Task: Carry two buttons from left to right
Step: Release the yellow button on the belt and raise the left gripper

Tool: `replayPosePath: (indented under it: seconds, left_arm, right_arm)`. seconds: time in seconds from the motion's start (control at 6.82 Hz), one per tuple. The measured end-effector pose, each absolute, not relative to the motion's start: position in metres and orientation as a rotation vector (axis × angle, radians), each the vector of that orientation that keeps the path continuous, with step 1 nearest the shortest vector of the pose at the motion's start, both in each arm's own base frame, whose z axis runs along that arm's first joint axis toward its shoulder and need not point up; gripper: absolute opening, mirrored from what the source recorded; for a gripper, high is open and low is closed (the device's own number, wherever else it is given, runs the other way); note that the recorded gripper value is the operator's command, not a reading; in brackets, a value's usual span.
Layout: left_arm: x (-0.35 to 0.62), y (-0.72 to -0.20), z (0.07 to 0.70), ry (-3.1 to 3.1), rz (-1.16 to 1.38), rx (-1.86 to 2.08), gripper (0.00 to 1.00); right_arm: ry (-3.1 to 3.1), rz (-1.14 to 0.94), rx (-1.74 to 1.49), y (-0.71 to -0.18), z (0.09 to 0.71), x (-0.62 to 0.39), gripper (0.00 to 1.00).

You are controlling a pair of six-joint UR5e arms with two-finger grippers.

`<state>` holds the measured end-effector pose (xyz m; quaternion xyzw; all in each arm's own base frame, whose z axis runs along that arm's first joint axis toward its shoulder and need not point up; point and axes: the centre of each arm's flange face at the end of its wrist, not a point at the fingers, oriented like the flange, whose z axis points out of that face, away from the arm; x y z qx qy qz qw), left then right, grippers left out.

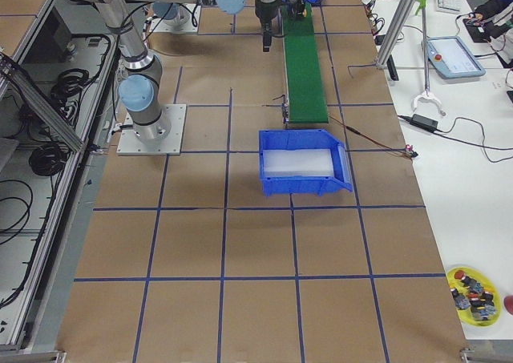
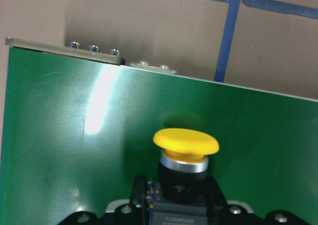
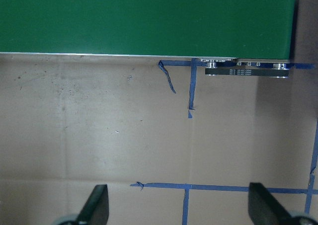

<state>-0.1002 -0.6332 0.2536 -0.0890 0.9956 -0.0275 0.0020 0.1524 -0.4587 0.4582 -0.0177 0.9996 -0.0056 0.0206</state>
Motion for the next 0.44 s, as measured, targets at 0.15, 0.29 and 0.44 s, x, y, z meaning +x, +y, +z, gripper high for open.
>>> replayPosePath:
  seconds: [0.15, 0.29, 0.44]
  left_arm:
    - [-0.098, -0.636, 0.263, 3.122, -0.114, -0.284, 1.0]
    - [-0.095, -0.638, 0.282, 3.122, -0.136, -0.284, 1.0]
    - [-0.092, -0.64, 0.312, 3.124, -0.147, -0.265, 1.0]
  right_arm:
    - [3.101, -0.018, -0.055, -0.459, 0.458, 0.152, 1.0]
    - [3.101, -0.019, -0.055, -0.459, 0.459, 0.152, 1.0]
    - [3.101, -0.019, -0.055, -0.459, 0.459, 0.152, 1.0]
